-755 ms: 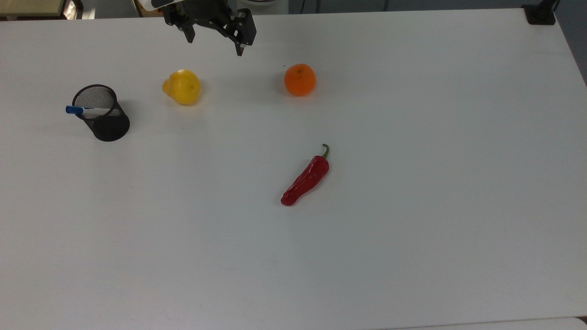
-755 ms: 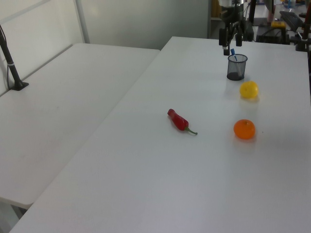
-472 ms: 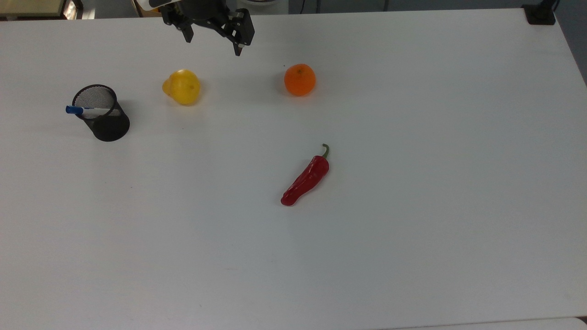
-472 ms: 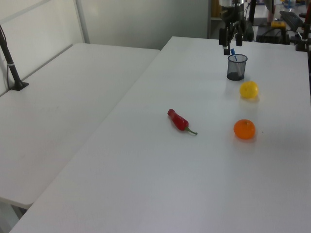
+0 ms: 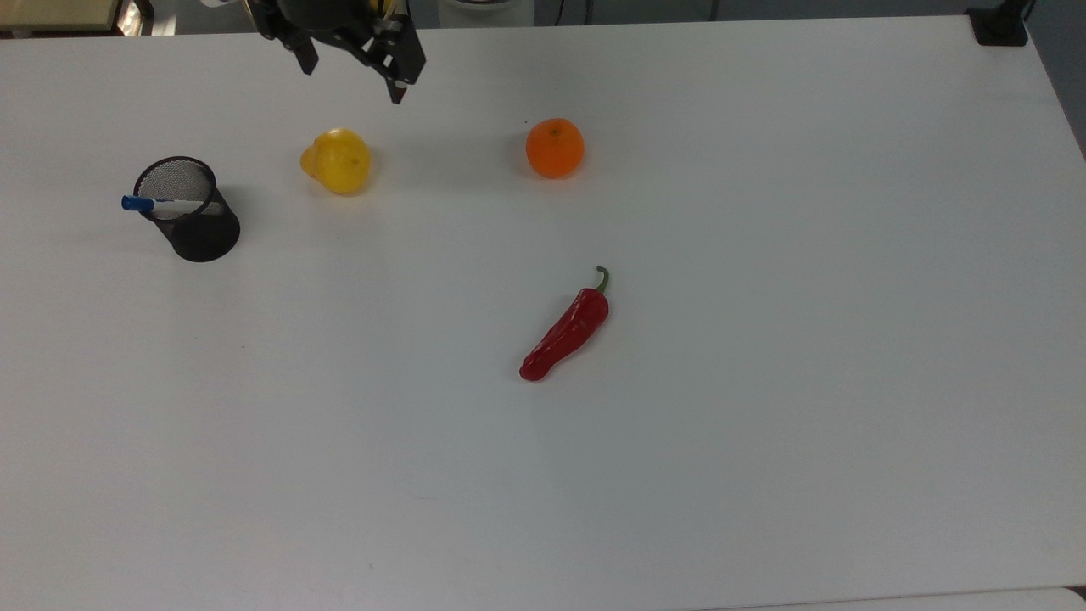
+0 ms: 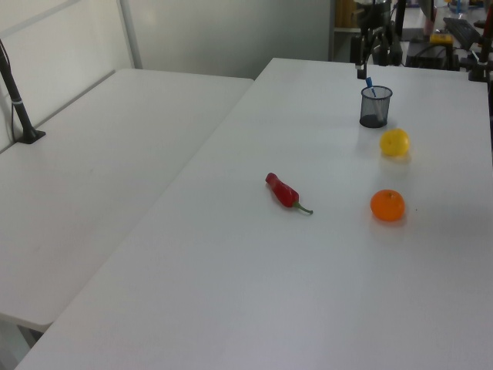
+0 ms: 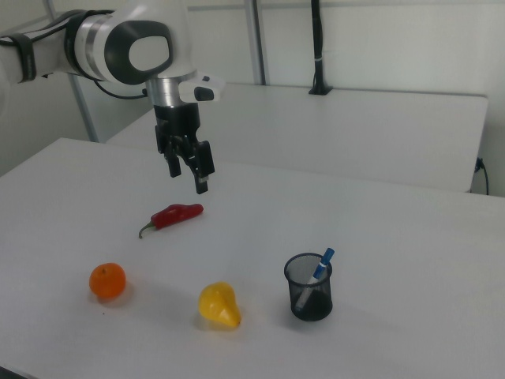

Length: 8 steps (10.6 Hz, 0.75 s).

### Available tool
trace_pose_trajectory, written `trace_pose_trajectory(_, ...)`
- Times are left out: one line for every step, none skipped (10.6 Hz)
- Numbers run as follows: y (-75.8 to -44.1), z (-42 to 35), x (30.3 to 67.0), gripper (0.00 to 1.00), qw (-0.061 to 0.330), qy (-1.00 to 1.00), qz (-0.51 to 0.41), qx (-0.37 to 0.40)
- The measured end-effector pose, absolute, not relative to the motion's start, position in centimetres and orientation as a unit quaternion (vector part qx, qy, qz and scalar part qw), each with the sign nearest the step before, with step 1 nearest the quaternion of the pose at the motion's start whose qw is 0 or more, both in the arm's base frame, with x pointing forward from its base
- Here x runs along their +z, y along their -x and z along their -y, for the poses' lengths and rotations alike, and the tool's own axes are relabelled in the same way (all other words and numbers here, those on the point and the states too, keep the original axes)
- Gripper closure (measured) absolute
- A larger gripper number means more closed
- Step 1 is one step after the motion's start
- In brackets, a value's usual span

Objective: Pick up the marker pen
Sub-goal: 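Move the open gripper over the black mesh pen cup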

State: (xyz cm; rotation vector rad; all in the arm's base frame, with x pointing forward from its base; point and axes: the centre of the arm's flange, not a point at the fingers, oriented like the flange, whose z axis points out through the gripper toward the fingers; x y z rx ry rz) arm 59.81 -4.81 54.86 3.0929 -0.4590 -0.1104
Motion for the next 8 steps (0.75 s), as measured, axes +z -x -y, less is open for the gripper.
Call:
trace_pose_trajectory(-60.0,6.3,55.1,0.0,0.006,-0.987,0.159,-0.023)
trace_pose_trajectory(-60.1,8.2,55.3,0.0,0.005,-0.985,0.173,-0.008)
trace_pose_trajectory(-60.1,10.1,55.4,0.0,0.005,-0.982,0.187,0.004)
trace_pose_trajectory(-60.1,11.6,55.5,0.0,0.005,-0.981,0.194,0.015)
trace_pose_trajectory(-60.2,13.3,55.4,0.0,0.006,-0.979,0.201,0.026)
trace_pose_trajectory(-60.3,14.8,55.0,0.0,0.008,-0.978,0.206,0.035)
trace_pose_trajectory(-60.6,16.6,54.3,0.0,0.011,-0.975,0.215,0.047)
trace_pose_trajectory(-60.9,18.4,53.5,0.0,0.014,-0.973,0.224,0.06)
